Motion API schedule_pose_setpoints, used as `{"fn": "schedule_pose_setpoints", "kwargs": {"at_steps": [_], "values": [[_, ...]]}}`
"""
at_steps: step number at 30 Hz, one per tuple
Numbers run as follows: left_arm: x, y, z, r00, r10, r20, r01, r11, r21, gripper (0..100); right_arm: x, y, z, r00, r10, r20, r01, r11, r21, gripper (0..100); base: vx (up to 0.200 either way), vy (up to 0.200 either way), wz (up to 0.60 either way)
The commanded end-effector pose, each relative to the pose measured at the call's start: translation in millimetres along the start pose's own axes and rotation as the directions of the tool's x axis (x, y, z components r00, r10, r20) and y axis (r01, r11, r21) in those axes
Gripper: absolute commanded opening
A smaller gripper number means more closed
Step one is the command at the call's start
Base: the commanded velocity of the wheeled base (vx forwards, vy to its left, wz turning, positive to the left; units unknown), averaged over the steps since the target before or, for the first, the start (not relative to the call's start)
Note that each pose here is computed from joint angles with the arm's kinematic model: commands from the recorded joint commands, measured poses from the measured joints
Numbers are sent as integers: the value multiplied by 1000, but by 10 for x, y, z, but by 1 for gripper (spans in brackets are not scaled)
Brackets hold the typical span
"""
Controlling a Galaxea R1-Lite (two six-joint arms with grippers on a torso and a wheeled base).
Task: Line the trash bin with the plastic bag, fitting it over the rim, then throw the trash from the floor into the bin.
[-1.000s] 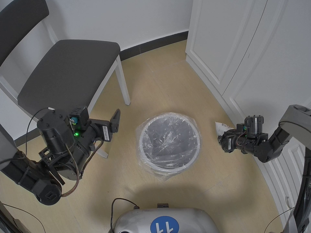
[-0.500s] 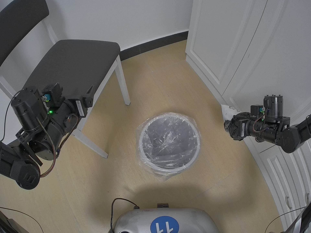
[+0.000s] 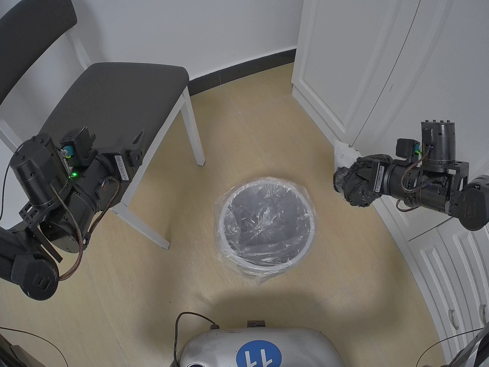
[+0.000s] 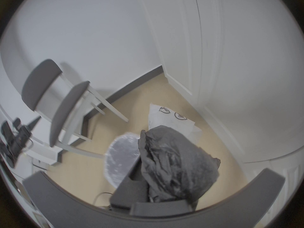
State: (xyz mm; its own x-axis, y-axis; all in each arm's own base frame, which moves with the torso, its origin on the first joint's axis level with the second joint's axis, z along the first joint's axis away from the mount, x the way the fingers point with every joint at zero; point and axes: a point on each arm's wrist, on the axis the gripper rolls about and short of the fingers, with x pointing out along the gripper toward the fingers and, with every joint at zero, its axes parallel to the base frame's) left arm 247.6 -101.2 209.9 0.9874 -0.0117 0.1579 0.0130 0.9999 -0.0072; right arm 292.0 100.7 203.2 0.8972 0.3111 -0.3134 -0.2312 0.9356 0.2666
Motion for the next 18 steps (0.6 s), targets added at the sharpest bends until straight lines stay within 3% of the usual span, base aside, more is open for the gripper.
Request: {"fn": "schedule_pose_setpoints", "kwargs": {"at_steps": [1, 10, 18], "values": [[-20, -45, -21, 1000, -18, -8, 18, 1000, 1, 100, -75, 290, 122, 996, 84, 16, -84, 995, 46, 0, 0, 0, 0], [-33, -44, -28, 1000, -20, -8, 20, 1000, 1, 100, 20, 705, 10, 980, 192, -46, -182, 969, 164, 0, 0, 0, 0], [-75, -102, -42, 999, -46, -14, 46, 999, -1, 100, 293, 905, -356, 965, 220, -140, -199, 968, 150, 0, 0, 0, 0]]}}
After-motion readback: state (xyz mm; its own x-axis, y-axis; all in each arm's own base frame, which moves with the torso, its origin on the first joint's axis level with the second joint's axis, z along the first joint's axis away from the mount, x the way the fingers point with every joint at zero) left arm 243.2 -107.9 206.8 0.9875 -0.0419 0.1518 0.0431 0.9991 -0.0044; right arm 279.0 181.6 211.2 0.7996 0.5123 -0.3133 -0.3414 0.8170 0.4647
